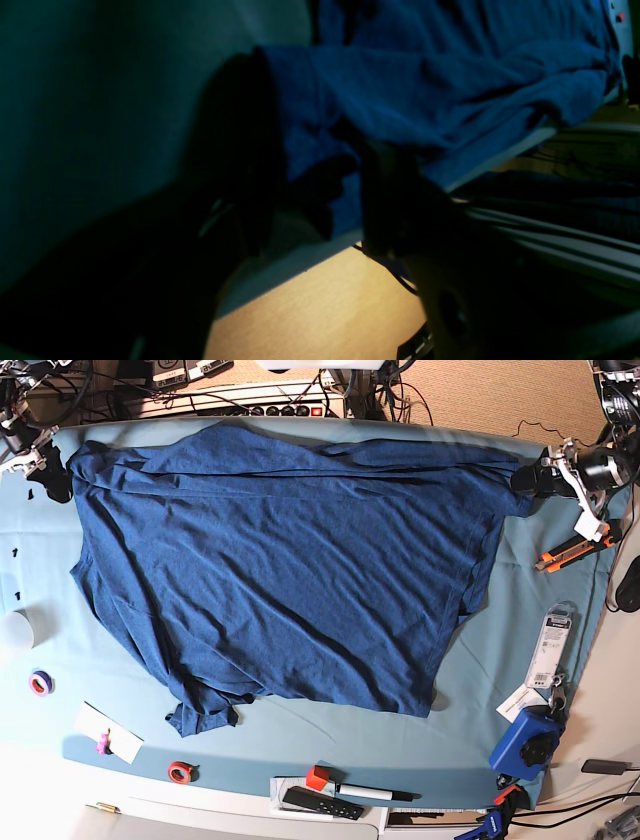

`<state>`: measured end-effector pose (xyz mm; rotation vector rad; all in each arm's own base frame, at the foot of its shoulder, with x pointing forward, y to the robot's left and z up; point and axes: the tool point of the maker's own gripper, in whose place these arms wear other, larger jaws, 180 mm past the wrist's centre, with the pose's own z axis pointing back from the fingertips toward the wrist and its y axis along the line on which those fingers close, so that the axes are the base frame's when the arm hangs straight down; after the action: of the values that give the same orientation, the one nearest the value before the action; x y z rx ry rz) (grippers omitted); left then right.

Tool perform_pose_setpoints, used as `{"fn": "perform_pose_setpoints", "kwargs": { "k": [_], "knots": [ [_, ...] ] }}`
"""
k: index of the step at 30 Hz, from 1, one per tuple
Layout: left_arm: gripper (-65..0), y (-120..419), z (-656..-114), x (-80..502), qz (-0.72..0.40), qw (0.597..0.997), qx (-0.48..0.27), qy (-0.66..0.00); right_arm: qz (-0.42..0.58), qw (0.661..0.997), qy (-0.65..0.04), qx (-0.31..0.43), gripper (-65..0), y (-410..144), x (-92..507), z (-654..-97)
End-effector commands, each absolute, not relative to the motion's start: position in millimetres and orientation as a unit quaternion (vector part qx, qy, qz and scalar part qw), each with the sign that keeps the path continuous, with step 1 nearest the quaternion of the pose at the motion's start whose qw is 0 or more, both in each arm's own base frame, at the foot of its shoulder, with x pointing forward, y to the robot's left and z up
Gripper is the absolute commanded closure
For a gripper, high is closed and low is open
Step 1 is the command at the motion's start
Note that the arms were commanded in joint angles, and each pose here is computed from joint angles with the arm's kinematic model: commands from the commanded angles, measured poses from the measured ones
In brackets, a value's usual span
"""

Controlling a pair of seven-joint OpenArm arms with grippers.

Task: Layout the t-shirt on the table in an organized manner, then fold the t-shirt properly
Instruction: 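Pull both grippers outward, spreading the shirt wide across the table, then release the shirt and move both grippers to the shirt's hem corners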

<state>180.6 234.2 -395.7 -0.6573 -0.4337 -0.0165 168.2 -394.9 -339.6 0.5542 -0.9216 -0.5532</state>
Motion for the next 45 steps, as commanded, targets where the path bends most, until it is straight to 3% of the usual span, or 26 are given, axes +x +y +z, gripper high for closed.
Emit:
{"fn": "perform_pose_setpoints", "kwargs": {
  "k": [1,10,19,31,37,41,45],
  "knots": [
    [-29.5,245,-396,179,-0.019,0.933,-0.296,-0.202,-0.243,0.816,-0.462,0.248,-24.7,-408,178,-317],
    [-29.5,254,-389,188,-0.035,0.933,-0.284,-0.216,-0.205,0.816,-0.492,0.221,-24.7,-431,201,-279],
    [-29.4,254,-369,218,-0.054,0.924,-0.278,-0.256,-0.189,0.787,-0.540,0.230,-24.6,-433,233,-251],
    [-29.4,253,-314,289,-0.080,0.880,-0.274,-0.380,-0.175,0.744,-0.588,0.263,-24.6,-419,272,-227],
    [-29.4,233,-301,318,-0.119,0.867,-0.268,-0.402,-0.144,0.765,-0.543,0.314,-24.6,-368,299,-256],
    [-29.4,220,-298,354,-0.132,0.862,-0.222,-0.436,-0.112,0.800,-0.488,0.330,-24.6,-325,316,-286],
    [-29.3,199,-302,388,-0.154,0.873,-0.179,-0.427,-0.084,0.819,-0.463,0.329,-24.6,-294,337,-301]
  ]
}}
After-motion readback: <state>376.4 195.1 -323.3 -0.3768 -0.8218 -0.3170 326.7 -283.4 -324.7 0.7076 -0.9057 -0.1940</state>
